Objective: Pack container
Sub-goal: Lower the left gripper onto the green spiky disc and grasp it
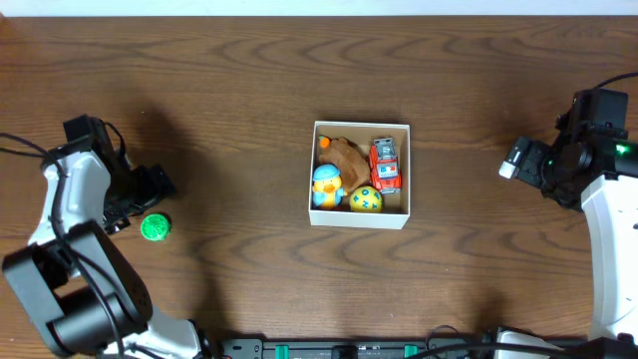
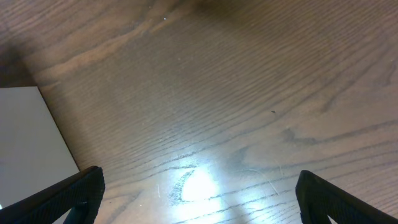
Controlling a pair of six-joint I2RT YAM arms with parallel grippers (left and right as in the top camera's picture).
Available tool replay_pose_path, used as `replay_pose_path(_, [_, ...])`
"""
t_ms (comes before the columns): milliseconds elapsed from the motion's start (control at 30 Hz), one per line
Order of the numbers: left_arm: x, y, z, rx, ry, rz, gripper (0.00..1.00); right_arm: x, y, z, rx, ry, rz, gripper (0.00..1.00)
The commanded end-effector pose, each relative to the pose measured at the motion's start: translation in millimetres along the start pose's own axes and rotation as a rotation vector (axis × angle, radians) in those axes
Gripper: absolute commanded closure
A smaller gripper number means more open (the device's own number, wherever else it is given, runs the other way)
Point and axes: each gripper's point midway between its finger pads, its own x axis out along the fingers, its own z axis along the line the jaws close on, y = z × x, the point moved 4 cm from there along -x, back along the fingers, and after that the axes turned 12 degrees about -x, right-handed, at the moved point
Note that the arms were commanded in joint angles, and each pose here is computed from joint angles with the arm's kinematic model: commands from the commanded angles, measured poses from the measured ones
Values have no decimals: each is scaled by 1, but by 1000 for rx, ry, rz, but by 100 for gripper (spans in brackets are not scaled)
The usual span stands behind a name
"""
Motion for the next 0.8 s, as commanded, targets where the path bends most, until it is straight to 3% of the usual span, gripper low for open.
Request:
replay_pose_path(0, [17,5,2,5,-10,61,2,1,0,0,5,-6,6,1])
replay_pose_path(767, [56,24,13,-1,-45,147,2,1,2,0,5,-5,13,1])
